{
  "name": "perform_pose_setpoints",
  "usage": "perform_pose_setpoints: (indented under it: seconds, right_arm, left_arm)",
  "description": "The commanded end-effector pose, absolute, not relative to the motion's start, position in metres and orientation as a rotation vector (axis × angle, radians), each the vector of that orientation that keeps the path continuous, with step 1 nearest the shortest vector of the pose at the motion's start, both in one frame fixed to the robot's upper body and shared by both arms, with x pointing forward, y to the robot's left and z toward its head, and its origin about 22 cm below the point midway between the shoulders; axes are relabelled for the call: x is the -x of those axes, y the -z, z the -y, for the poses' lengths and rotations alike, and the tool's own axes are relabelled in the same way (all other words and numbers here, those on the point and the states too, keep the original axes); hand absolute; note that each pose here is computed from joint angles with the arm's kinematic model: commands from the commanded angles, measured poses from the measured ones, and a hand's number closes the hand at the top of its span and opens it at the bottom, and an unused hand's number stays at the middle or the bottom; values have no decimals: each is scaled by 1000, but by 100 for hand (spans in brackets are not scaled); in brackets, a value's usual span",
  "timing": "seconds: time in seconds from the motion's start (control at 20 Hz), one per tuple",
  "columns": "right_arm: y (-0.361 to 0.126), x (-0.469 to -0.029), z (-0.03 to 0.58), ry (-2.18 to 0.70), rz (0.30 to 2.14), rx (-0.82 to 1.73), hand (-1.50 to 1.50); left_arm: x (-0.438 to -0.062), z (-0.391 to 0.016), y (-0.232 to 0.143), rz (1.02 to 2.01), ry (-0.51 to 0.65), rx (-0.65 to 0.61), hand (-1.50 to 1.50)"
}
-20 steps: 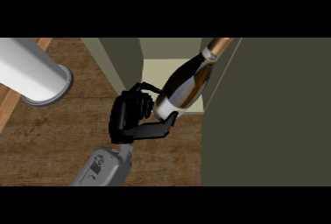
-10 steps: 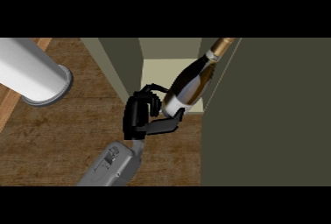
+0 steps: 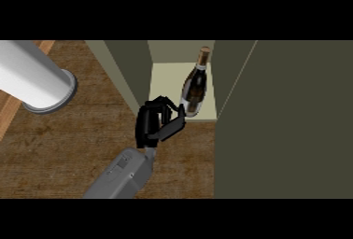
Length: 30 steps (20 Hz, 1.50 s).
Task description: Pick up the wine, place it into the cabinet and close the cabinet
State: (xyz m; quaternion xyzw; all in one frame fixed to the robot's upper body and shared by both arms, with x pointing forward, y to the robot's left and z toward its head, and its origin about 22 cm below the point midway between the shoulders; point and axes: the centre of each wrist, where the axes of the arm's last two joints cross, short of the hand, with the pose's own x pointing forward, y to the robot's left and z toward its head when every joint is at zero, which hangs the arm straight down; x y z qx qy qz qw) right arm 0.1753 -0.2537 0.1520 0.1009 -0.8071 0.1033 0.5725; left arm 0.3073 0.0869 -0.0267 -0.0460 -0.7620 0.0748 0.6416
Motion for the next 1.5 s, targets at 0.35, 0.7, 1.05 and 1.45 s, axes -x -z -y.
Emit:
perform_pose_setpoints:
  seconds: [0.35, 0.7, 1.05, 1.45]
  right_arm:
    - [-140, -187, 274, -231, 1883, -235, -150]
    - [-143, -164, 259, -253, 1880, -248, -150]
    - [-146, -187, 247, -262, 1879, -282, -150]
    - [-131, -188, 267, -228, 1886, -254, -150]
  left_arm:
    - [-315, -108, 64, 1696, -298, 194, 150]
    - [-334, -107, 63, 1692, -270, 211, 150]
    - [-341, -83, 47, 1681, -274, 223, 150]
    - [-371, -94, 32, 1683, -306, 278, 150]
